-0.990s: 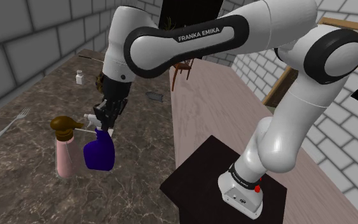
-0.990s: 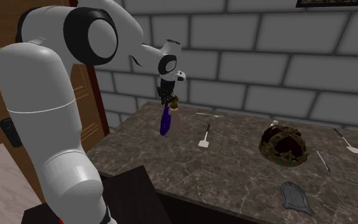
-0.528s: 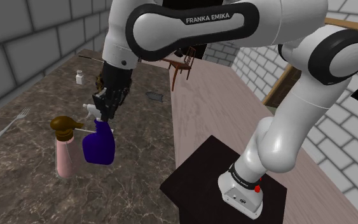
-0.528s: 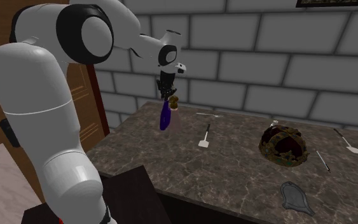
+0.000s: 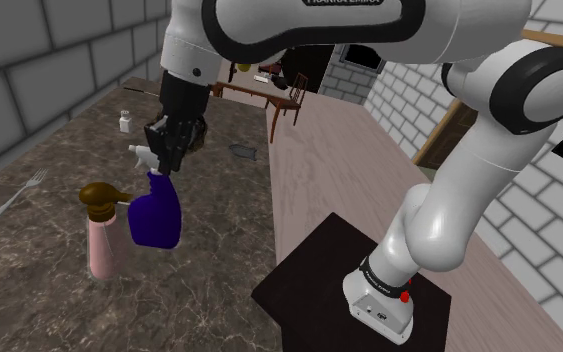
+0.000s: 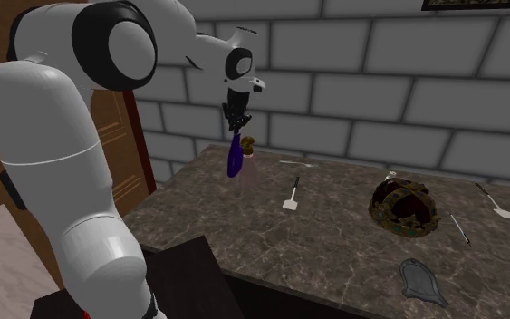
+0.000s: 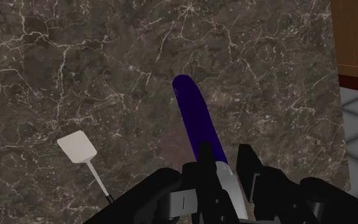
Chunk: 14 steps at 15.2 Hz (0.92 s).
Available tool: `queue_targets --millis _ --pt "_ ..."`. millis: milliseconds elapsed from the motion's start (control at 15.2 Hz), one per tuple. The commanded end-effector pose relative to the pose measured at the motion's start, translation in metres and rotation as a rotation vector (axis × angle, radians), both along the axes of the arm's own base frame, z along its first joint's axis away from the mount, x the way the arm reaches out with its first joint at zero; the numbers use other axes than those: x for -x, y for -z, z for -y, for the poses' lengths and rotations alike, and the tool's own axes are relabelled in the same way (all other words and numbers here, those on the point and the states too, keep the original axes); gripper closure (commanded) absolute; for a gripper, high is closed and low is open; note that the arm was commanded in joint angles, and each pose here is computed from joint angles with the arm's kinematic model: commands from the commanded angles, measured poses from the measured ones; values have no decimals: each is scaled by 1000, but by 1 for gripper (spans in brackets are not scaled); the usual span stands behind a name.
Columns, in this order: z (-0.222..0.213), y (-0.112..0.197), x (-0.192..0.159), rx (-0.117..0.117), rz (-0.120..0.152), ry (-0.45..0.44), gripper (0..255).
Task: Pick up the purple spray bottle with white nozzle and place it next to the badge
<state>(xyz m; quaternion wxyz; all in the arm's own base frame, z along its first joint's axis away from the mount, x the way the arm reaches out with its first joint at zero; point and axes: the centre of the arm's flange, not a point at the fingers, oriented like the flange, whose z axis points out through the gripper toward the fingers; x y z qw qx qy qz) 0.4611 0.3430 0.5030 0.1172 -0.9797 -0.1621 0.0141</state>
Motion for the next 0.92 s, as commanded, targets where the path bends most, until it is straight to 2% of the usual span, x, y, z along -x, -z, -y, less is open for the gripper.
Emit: queue_targets --millis 0,858 --pt "1 -11 1 0 0 0 255" --pt "1 -80 1 0 0 0 255"
